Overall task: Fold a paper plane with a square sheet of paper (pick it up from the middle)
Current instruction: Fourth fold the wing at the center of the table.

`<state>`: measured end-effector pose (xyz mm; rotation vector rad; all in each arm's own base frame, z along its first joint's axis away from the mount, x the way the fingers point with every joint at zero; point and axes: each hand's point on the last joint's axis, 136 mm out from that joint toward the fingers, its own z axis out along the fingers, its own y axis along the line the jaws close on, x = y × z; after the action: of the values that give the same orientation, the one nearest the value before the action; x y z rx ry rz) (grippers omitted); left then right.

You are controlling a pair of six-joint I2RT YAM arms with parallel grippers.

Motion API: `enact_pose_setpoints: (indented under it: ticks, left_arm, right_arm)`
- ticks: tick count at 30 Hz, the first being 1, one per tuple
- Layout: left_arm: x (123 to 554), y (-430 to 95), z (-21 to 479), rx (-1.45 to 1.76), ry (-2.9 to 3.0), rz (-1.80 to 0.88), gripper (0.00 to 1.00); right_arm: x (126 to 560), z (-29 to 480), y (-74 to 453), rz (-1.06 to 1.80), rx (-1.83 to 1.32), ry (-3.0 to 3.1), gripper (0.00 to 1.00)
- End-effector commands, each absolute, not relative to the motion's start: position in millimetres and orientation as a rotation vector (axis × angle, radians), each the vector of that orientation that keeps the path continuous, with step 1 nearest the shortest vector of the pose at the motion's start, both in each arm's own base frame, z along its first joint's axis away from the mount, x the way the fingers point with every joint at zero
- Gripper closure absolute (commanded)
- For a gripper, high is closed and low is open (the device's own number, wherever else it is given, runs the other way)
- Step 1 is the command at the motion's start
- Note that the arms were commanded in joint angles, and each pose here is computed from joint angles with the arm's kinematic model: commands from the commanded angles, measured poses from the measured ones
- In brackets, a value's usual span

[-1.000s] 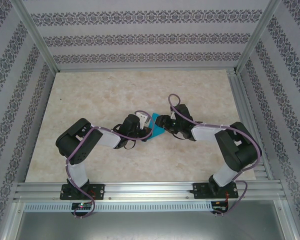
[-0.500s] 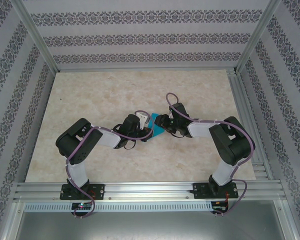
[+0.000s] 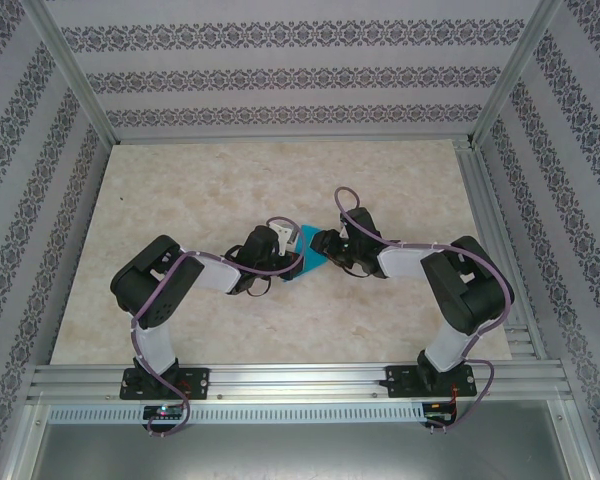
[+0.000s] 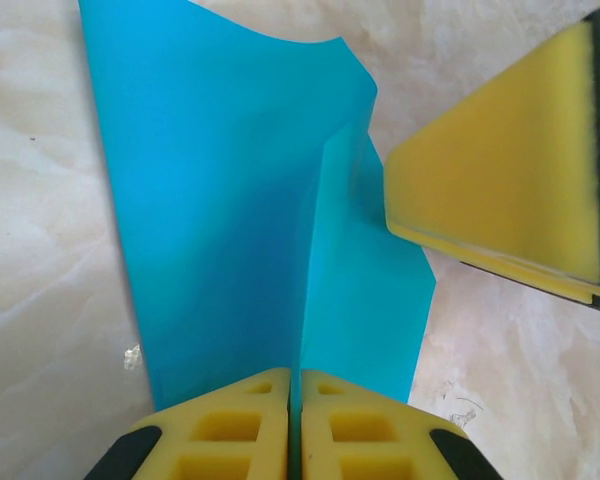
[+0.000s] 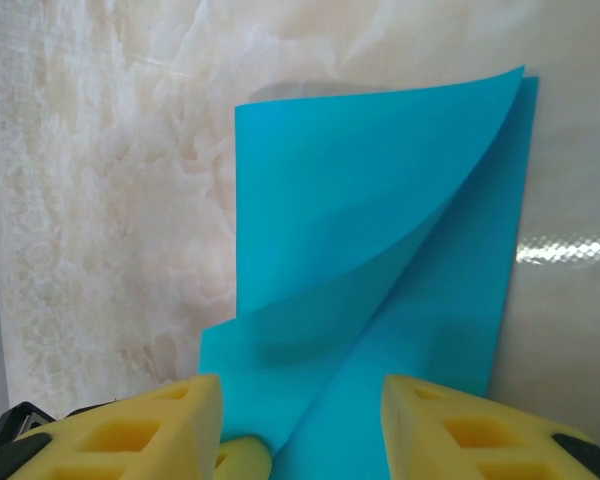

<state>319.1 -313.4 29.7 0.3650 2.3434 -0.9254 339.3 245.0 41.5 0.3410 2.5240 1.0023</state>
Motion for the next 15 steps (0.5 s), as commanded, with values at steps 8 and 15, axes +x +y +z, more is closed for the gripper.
enact_pose_setpoints:
  ticks: [8, 15]
  left_arm:
    - [320, -312, 36, 0.34, 2.358, -0.956, 0.86]
    - [316, -312, 44, 0.336, 2.41, -0.961, 0.75]
  right_arm:
    - [347, 28, 244, 0.941, 0.395, 2.584, 0.61]
    - [346, 22, 244, 0.937, 0.406, 2.602, 0.59]
